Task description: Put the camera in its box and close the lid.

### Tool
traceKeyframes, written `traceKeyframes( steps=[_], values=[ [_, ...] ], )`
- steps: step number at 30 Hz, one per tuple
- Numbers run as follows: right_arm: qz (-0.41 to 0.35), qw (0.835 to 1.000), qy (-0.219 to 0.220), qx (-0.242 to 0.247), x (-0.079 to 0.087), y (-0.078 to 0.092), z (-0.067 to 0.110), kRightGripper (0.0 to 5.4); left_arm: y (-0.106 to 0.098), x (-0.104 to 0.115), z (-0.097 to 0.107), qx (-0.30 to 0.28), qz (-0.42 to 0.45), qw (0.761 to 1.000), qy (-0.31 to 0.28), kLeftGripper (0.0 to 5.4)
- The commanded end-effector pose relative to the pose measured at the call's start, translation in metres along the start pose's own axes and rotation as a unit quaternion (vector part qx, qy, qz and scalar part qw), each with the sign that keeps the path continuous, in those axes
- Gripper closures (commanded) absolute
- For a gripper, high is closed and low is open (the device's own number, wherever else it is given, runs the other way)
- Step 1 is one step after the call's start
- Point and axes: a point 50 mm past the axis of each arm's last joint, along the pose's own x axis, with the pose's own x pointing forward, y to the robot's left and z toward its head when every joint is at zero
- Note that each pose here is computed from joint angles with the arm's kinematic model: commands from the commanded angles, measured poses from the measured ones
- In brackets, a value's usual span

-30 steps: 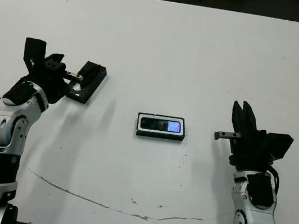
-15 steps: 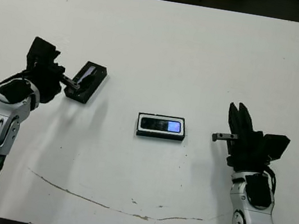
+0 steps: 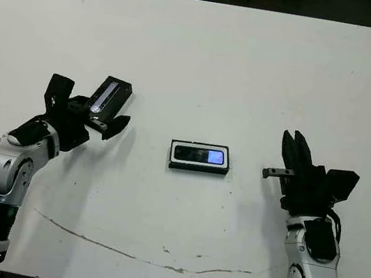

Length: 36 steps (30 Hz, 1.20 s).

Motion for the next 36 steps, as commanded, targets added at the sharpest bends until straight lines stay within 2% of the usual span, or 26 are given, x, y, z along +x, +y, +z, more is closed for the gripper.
traceKeyframes(
  steps=[1,9,13,17,20,22,26,36],
  values=[
    [-0.004,1.0,0.019,-0.001,-0.005,-0.002,-0.005,5.4,0.003,-0.003,-0.014,0.003,0.024,0.999,0.033,0.02],
    [-0.005,1.0,0.022,0.003,-0.005,-0.001,-0.005,5.4,0.004,-0.004,-0.015,0.089,0.06,0.993,0.051,0.02],
    [-0.004,1.0,0.023,-0.002,-0.006,-0.001,-0.005,5.4,0.002,-0.003,-0.016,0.089,0.07,0.992,0.052,0.02],
    [-0.004,1.0,0.023,-0.004,-0.006,-0.001,-0.006,5.4,0.001,-0.002,-0.017,0.117,0.079,0.988,0.055,0.02],
    [-0.003,1.0,0.021,-0.007,-0.006,-0.001,-0.006,5.4,0.0,0.0,-0.022,0.007,0.076,0.995,0.06,0.02],
    [0.0,1.0,0.019,-0.01,-0.006,-0.001,-0.006,5.4,-0.001,0.001,-0.025,-0.028,0.072,0.995,0.064,0.02],
    [-0.002,1.0,0.023,-0.009,-0.007,-0.001,-0.005,5.4,-0.006,0.003,-0.028,-0.064,0.089,0.992,0.061,0.57],
    [-0.003,1.0,0.019,-0.009,-0.008,-0.003,-0.006,5.4,-0.006,0.003,-0.033,-0.079,0.074,0.991,0.075,2.86]
  ],
)
